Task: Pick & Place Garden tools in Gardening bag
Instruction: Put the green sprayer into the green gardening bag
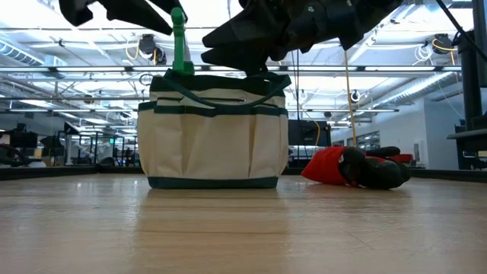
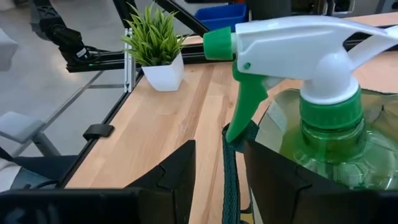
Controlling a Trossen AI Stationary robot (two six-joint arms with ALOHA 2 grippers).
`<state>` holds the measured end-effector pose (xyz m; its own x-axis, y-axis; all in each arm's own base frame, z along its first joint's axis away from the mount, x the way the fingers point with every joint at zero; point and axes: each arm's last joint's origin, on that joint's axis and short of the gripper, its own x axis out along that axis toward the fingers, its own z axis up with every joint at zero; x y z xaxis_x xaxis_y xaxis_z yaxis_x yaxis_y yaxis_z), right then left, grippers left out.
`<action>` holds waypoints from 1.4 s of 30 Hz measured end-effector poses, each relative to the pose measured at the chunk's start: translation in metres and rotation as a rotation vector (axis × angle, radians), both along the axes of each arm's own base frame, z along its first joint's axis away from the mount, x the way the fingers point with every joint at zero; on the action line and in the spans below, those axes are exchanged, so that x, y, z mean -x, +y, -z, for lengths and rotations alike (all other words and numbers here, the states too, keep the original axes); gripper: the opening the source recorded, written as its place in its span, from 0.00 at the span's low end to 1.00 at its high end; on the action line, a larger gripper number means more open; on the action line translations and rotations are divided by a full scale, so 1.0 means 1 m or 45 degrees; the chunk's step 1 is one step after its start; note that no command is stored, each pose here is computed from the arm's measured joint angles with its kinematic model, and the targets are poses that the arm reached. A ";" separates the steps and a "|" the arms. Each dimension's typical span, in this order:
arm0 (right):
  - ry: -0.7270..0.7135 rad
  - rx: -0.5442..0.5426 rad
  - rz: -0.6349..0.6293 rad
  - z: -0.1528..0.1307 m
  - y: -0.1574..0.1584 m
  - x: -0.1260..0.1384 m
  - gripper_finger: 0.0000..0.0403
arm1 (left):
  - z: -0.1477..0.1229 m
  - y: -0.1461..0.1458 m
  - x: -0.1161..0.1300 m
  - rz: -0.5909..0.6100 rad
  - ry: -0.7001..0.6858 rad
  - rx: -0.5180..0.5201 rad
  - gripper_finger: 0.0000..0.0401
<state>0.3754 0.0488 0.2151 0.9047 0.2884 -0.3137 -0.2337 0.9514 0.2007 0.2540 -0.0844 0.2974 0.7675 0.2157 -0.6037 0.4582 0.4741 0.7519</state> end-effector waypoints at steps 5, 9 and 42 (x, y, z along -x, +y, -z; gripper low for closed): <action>-0.031 -0.002 0.004 -0.002 0.000 -0.001 0.32 | 0.001 0.002 -0.002 0.080 0.030 -0.109 0.40; -0.027 -0.002 0.004 -0.002 0.000 -0.001 0.32 | 0.001 0.003 -0.003 0.141 0.054 -0.179 0.40; -0.005 -0.024 0.007 -0.004 0.000 0.001 0.32 | 0.018 0.000 -0.014 0.299 0.177 -0.260 0.13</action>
